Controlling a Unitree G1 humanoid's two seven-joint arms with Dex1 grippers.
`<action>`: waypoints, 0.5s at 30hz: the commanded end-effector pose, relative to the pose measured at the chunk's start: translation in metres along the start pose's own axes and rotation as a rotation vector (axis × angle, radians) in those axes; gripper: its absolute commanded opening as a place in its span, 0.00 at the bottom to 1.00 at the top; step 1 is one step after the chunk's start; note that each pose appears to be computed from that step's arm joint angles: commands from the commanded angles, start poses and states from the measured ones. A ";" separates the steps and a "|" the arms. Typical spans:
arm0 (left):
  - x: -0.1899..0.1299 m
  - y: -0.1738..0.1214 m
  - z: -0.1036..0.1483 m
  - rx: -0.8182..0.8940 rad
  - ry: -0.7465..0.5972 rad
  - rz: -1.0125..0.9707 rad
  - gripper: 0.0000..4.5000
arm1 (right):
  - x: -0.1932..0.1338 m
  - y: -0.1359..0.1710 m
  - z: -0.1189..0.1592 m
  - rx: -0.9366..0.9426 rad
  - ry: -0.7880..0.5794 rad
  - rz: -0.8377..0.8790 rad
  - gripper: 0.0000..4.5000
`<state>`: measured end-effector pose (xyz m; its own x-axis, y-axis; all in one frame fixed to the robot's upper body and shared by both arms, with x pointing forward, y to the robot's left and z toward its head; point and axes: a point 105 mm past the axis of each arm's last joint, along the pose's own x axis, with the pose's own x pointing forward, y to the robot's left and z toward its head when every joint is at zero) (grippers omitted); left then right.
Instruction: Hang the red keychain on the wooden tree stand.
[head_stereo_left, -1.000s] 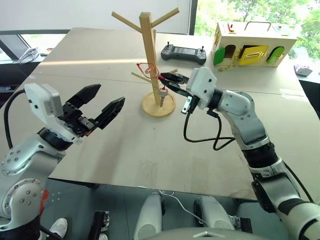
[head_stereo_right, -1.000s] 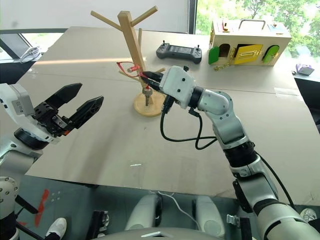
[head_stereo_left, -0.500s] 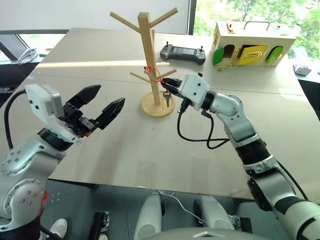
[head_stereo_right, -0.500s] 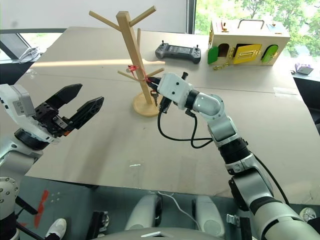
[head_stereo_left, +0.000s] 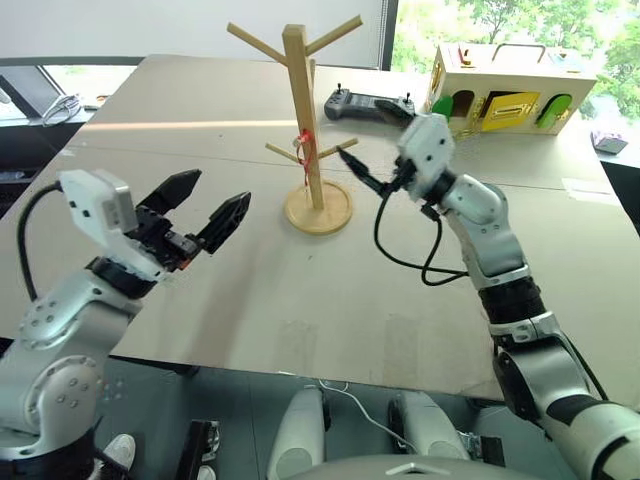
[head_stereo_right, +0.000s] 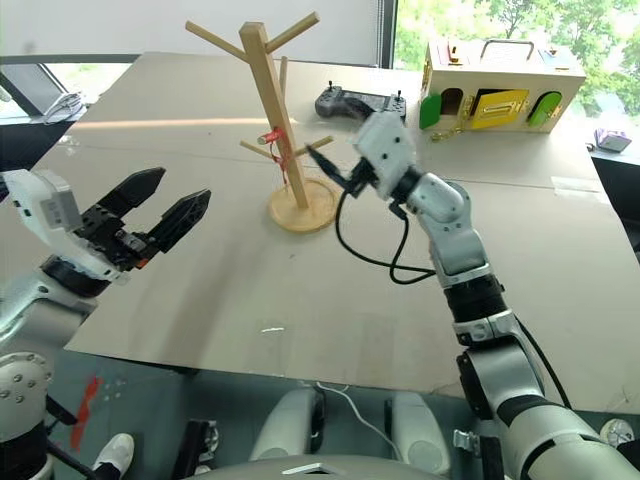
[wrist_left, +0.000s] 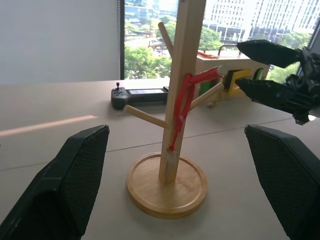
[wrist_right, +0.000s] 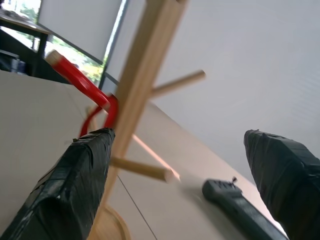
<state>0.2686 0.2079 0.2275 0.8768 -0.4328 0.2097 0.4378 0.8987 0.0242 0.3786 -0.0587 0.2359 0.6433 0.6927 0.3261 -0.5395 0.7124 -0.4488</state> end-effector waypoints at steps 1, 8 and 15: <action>0.009 -0.002 -0.014 0.052 -0.009 0.090 1.00 | -0.033 -0.038 -0.027 0.101 0.105 -0.206 0.99; 0.017 0.016 -0.068 0.029 0.012 0.279 1.00 | -0.107 -0.074 -0.082 0.223 0.312 -0.510 0.99; 0.024 0.019 -0.102 0.017 0.031 0.348 1.00 | -0.159 -0.056 -0.112 0.221 0.410 -0.617 0.99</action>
<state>0.3184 0.2090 0.1233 0.9866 -0.1002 0.1285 0.1080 0.9926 -0.0548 0.3699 -0.2191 0.0998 0.9928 0.1140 0.0358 -0.1106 0.9903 -0.0842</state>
